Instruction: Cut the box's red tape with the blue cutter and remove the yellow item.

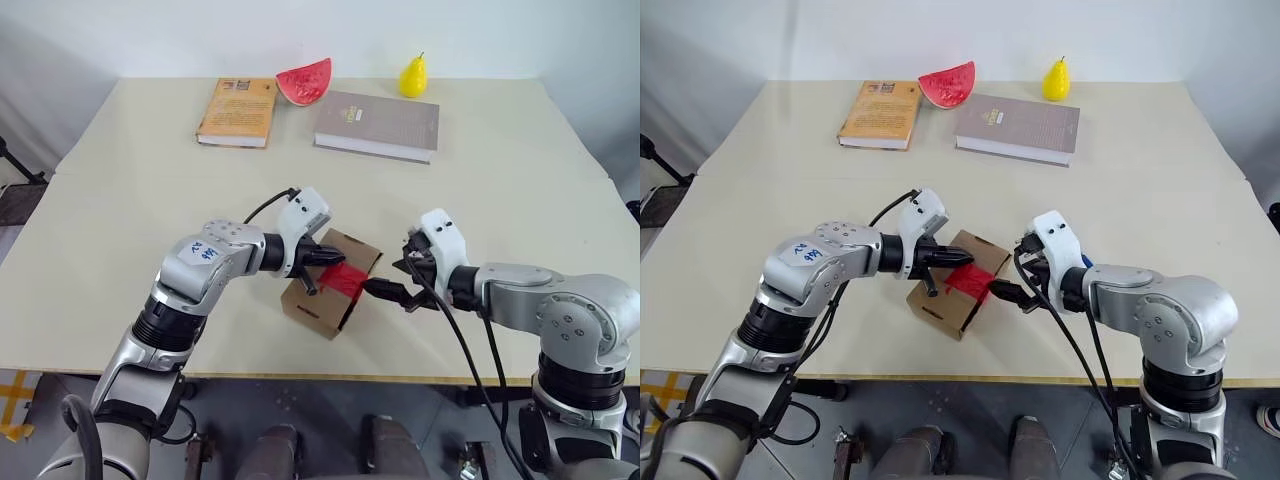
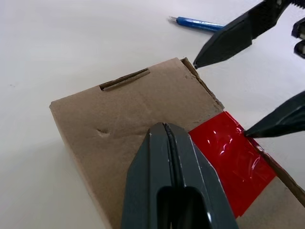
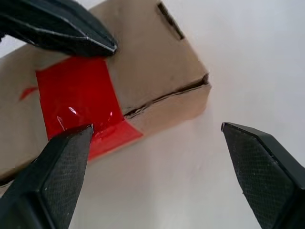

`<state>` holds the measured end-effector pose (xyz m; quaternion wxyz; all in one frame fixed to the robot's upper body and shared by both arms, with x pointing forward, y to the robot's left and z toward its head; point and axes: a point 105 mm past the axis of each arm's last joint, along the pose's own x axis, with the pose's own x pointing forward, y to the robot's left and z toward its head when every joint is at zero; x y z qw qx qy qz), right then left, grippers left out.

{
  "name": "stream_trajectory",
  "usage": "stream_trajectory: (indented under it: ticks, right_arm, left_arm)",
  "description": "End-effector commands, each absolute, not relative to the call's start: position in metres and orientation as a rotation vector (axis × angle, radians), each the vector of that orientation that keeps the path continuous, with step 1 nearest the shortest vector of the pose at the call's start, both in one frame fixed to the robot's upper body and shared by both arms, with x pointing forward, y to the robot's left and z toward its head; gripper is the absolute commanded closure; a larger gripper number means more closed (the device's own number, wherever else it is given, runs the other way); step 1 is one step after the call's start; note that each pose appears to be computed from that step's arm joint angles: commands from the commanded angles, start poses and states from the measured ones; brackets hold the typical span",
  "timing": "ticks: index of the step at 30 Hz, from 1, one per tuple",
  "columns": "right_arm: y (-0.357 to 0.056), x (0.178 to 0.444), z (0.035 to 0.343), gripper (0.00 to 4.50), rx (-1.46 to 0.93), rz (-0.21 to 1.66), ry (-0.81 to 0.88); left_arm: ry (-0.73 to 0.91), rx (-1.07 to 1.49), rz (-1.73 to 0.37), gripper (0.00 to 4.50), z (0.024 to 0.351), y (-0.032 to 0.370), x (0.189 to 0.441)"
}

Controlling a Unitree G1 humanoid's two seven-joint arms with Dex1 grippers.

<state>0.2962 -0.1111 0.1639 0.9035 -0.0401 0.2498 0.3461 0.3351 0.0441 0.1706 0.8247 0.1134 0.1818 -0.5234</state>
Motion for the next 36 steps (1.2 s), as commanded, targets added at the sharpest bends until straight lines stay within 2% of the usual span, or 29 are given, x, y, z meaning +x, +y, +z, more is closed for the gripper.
stream_trajectory:
  ticks: [1, 21, 36]
  right_arm:
    - [-0.114, 0.298, 0.161, 0.03, -0.094, 0.705, 0.514]
    - [-0.128, 0.299, 0.141, 0.03, -0.328, 0.670, 0.596]
    - [-0.124, 0.317, 0.142, 0.03, -0.278, 0.614, 0.571]
  left_arm:
    - [0.384, 0.255, -1.112, 4.50, 0.169, 0.043, 0.334]
    - [0.384, 0.244, -1.110, 4.50, 0.168, 0.042, 0.333]
    - [0.388, 0.238, -1.121, 4.50, 0.164, 0.037, 0.327]
